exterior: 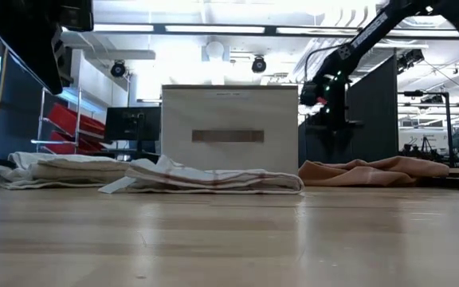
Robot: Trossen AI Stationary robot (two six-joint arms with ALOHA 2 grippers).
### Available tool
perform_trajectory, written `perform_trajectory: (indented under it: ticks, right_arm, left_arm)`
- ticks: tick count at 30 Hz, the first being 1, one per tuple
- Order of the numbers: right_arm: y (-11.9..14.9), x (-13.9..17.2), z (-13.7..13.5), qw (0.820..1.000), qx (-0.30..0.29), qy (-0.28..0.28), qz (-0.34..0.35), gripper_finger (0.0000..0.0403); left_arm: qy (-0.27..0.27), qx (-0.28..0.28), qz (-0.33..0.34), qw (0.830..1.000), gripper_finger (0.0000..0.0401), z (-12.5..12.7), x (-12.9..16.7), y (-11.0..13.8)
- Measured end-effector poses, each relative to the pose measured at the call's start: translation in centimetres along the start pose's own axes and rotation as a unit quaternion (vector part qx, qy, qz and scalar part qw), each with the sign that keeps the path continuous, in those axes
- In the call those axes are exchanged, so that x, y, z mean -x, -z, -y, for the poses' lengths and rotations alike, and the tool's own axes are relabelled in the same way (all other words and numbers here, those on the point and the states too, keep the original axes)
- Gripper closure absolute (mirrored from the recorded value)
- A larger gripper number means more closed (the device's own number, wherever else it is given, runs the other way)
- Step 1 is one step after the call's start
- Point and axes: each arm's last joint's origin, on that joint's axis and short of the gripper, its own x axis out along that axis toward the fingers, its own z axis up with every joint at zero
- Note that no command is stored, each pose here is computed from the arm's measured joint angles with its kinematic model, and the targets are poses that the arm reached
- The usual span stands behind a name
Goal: Fold towel
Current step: Fold the brown towel
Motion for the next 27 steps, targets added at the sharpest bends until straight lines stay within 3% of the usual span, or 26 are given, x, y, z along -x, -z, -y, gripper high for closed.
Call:
perform_trajectory:
  ticks: [6,8,11,14,20,27]
  right_arm:
    - [-0.2,-3.0,-0.8,0.998,0.04,-0.027,-0.035,0.0247]
    - [-0.1,-3.2,-1.1,0.997,0.057,-0.018,-0.041,0.0279]
    - [0.0,-3.2,-1.2,0.996,0.07,-0.021,-0.046,0.0366]
    - [0.6,-2.0,-1.1,0.995,0.071,-0.022,-0.063,0.0394]
    - [3.7,4.4,-0.8,0.993,0.058,0.021,-0.101,0.0402]
    - [10.6,15.9,-3.2,0.995,0.083,-0.042,-0.035,0.0402]
  left_arm:
    - [0.014,0.033,-0.008,0.999,0.0401,0.1,0.1,0.0]
    - [0.021,0.042,-0.01,0.999,0.0401,0.1,0.1,0.0]
    - [0.024,0.048,-0.011,0.999,0.0401,0.2,0.1,0.0]
    - [0.023,0.058,-0.011,0.998,0.0401,0.2,0.1,0.0]
    - [0.016,0.057,-0.002,0.998,0.0401,0.1,0.1,-0.1]
    - [-0.003,0.038,0.012,0.999,0.0401,-0.4,-0.1,-0.6]
